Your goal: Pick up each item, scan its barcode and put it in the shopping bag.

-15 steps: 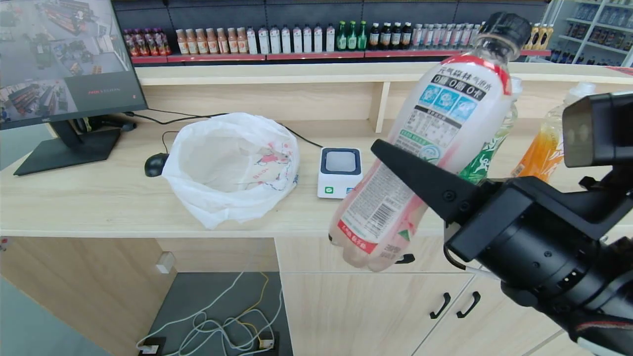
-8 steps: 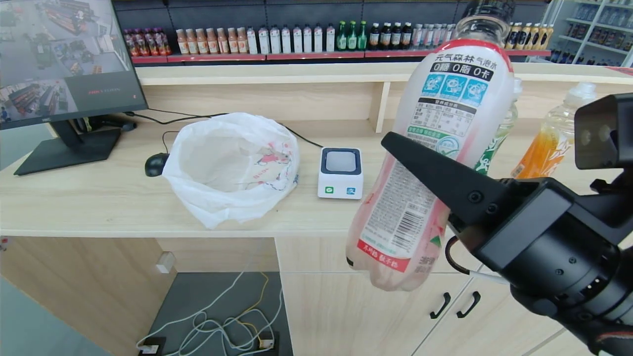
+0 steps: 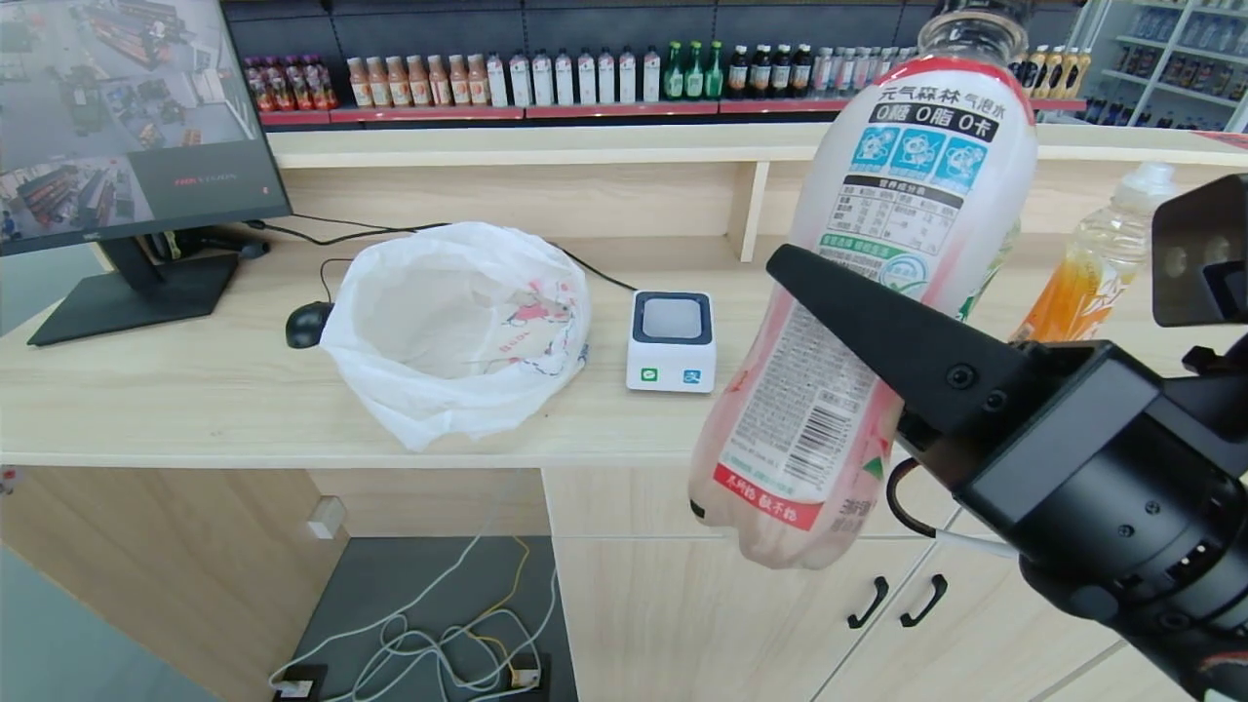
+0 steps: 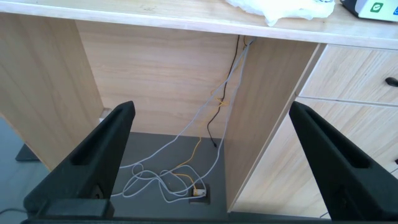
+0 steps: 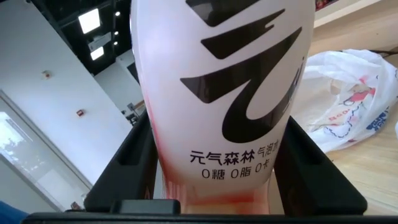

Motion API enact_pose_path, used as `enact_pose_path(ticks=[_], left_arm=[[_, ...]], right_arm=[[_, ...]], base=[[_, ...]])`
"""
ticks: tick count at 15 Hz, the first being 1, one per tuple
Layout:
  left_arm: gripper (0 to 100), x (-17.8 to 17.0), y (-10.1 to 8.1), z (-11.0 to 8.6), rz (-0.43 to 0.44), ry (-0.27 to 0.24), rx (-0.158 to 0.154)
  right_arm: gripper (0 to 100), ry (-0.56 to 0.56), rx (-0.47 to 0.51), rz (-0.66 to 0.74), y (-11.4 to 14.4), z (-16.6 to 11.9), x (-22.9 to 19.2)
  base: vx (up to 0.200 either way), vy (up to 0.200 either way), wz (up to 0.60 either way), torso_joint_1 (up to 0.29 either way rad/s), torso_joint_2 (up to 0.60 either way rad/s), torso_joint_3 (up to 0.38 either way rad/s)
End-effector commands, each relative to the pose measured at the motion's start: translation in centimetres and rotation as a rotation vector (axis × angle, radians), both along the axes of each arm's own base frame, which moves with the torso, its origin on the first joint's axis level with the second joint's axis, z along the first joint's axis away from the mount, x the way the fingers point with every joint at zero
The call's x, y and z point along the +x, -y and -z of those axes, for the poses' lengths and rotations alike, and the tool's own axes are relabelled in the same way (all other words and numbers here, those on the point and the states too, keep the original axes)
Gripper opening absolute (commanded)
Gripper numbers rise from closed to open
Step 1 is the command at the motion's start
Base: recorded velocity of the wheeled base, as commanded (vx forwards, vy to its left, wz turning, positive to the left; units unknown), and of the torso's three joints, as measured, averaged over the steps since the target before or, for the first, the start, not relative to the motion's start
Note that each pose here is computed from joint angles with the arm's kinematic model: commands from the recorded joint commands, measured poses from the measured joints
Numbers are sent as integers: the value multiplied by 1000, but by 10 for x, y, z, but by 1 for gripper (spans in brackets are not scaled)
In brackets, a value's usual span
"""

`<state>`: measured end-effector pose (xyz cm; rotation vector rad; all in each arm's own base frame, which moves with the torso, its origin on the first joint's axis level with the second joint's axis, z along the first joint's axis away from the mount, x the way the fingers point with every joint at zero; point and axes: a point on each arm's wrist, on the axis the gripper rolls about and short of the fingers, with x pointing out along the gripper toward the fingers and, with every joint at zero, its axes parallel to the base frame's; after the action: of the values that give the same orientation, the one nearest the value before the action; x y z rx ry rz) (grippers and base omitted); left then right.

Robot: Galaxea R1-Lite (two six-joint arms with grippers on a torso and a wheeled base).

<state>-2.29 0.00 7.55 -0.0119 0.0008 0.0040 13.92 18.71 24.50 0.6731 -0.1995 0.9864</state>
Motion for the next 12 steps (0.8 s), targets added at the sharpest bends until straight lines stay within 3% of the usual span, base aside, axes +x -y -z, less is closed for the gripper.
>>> enact_pose_path(ticks=[1,8,12], left_arm=[[100,0,0,0,-1,-1,0],[100,0,0,0,-1,1,0],[100,0,0,0,-1,1,0]], right_arm=[[0,4,3,1,1,-1,-1],[0,61,-72,45,-1,3,1],[0,134,-213,145,-2,18,11]], base=[[0,0,0,0,0,0],[0,0,0,0,0,0],[0,0,0,0,0,0]])
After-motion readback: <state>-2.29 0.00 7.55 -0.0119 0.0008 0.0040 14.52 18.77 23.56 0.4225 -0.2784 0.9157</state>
